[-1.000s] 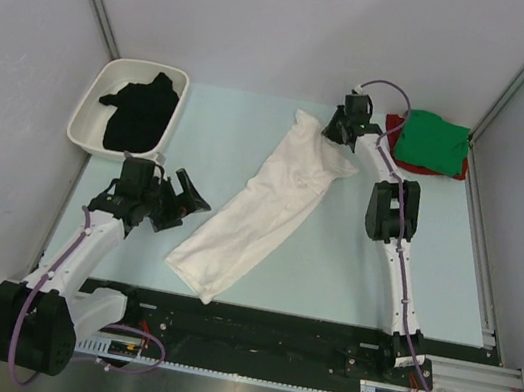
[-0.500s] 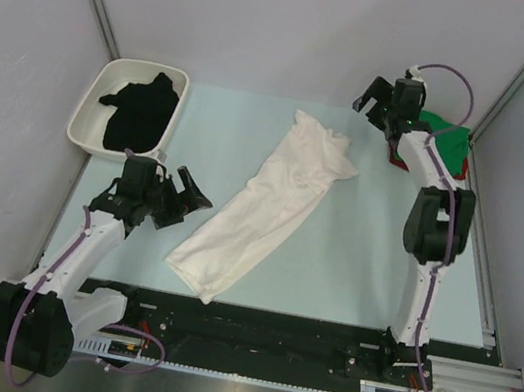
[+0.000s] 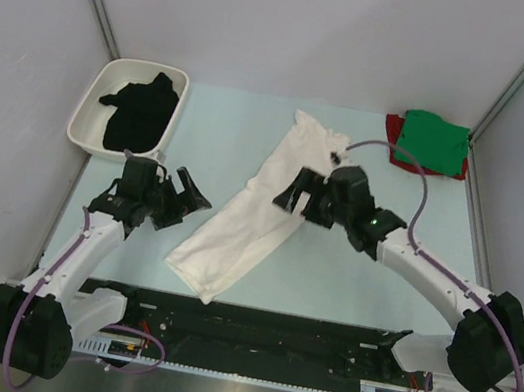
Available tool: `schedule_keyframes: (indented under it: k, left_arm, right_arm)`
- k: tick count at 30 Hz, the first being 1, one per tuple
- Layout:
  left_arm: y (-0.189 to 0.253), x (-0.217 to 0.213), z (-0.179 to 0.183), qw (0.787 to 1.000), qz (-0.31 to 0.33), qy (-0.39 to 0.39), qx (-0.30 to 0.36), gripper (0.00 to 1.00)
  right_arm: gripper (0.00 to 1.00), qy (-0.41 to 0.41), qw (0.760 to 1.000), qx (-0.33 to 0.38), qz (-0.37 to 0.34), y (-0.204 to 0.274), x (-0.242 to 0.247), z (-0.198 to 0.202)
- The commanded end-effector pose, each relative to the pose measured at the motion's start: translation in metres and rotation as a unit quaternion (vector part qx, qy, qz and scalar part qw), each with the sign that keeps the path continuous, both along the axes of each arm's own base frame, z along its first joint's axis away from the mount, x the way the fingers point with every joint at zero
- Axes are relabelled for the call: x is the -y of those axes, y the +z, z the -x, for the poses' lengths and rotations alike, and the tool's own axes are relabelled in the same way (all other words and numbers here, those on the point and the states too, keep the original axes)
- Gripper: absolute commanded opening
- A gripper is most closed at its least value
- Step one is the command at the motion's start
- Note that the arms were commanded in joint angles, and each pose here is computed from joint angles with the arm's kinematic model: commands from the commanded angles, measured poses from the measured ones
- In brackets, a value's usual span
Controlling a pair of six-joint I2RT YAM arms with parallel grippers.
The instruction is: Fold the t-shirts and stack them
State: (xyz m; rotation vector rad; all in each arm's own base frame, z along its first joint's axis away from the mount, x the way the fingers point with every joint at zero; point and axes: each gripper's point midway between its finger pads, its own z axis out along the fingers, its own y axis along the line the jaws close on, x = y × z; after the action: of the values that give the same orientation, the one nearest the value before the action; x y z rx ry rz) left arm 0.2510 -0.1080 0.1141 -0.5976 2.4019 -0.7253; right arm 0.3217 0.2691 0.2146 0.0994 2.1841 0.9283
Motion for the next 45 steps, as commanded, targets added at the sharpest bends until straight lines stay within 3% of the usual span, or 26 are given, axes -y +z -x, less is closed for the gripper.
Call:
schedule_keyframes:
  k: [1, 4, 11, 17, 29, 32, 35, 39, 41, 42, 43, 45]
  left_arm:
    - [0.029, 0.002, -0.016, 0.999, 0.011, 0.002, 0.037, 1.0]
    - [0.028, 0.002, -0.014, 0.999, 0.012, -0.001, 0.032, 1.0]
    - [0.025, 0.002, -0.008, 0.999, 0.011, -0.006, 0.033, 1.0]
    - [0.019, 0.0, -0.005, 1.0, 0.006, -0.009, 0.026, 1.0]
    - [0.014, -0.011, -0.006, 1.0, 0.0, -0.007, 0.021, 1.0]
    - [0.015, -0.014, -0.006, 1.0, 0.002, -0.005, 0.023, 1.0]
    - [0.013, -0.015, -0.005, 1.0, 0.003, -0.006, 0.02, 1.0]
    - [0.01, -0.015, -0.003, 1.0, 0.005, -0.006, 0.019, 1.0]
    - [0.009, -0.016, -0.003, 1.0, 0.004, -0.006, 0.019, 1.0]
    - [0.007, -0.016, -0.002, 1.0, 0.004, -0.005, 0.016, 1.0]
    - [0.007, -0.016, -0.002, 1.0, 0.004, -0.006, 0.017, 1.0]
    - [0.006, -0.016, -0.001, 1.0, 0.005, -0.006, 0.015, 1.0]
  right_arm:
    - [1.0, 0.023, 0.997, -0.079, -0.006, -0.035, -0.03, 0.077]
    - [1.0, 0.049, 0.993, -0.108, -0.01, -0.055, -0.057, 0.122]
    - [0.99, 0.044, 0.987, -0.156, 0.019, -0.112, -0.089, 0.163]
    - [0.97, 0.054, 0.981, -0.187, 0.024, -0.155, -0.115, 0.173]
    - [0.95, 0.073, 0.97, -0.23, 0.01, -0.201, -0.14, 0.184]
    - [0.91, 0.076, 0.969, -0.235, 0.021, -0.209, -0.14, 0.191]
    - [0.72, 0.069, 0.968, -0.238, 0.032, -0.214, -0.135, 0.193]
    - [0.28, 0.064, 0.967, -0.24, 0.053, -0.22, -0.127, 0.193]
    - [0.17, 0.058, 0.967, -0.238, 0.067, -0.222, -0.121, 0.193]
    - [0.07, 0.057, 0.967, -0.235, 0.073, -0.223, -0.119, 0.193]
    - [0.0, 0.051, 0.968, -0.231, 0.082, -0.223, -0.114, 0.192]
    - [0.0, 0.049, 0.969, -0.222, 0.095, -0.221, -0.108, 0.19]
